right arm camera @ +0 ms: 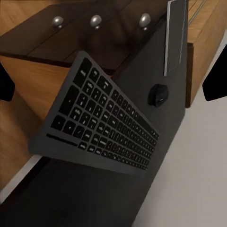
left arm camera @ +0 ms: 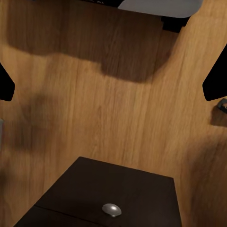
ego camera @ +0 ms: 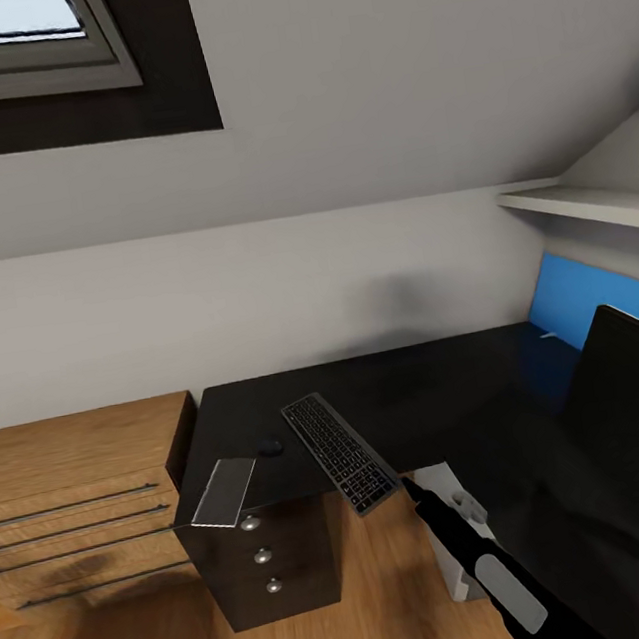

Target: In the bedroom, organize the workspace by keeping the computer under the desk, ensuring the monitor is on the desk, placing the keyboard on the desk next to the monitor, placing the mouse on the desk next to the keyboard, moving the folder from the swivel chair onto the desk next to the mouse, stacking the notebook on top of the folder with the pen on top of the notebook, and positioning the swivel chair next to the desk.

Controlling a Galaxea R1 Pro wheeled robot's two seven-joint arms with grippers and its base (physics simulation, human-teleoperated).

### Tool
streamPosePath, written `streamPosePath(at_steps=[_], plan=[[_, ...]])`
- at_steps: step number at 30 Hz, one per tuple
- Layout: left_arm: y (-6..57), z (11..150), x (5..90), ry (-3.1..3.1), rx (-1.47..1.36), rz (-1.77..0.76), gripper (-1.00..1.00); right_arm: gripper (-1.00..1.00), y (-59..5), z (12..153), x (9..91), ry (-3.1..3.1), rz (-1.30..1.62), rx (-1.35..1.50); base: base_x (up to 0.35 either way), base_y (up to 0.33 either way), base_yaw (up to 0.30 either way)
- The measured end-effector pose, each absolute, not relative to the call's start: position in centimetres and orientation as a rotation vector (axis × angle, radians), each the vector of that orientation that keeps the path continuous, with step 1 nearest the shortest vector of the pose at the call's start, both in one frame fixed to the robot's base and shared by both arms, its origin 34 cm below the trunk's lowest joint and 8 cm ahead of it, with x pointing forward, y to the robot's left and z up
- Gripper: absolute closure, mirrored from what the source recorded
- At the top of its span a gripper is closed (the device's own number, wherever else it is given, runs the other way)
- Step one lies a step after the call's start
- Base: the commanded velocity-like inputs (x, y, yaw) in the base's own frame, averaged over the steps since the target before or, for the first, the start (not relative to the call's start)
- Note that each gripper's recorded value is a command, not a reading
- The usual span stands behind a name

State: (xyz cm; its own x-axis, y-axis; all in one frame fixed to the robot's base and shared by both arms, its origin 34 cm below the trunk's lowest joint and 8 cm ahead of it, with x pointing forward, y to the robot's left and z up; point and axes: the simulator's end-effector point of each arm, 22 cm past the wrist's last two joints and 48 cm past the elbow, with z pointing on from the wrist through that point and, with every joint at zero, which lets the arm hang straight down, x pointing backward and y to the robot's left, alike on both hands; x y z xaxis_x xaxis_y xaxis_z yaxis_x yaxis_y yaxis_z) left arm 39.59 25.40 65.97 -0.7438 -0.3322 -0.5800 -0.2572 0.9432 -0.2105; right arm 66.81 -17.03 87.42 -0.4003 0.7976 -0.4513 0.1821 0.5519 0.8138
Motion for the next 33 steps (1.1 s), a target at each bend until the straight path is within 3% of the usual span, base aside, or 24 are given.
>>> streamPosePath(at_steps=[33], plan=[[25.4,63.2,40.7,2.447,-0.425,-0.153,-1.00,-1.00,-16.9,84.5,67.8,1.891,0.870,0.804,0.000,0.000,0.000]])
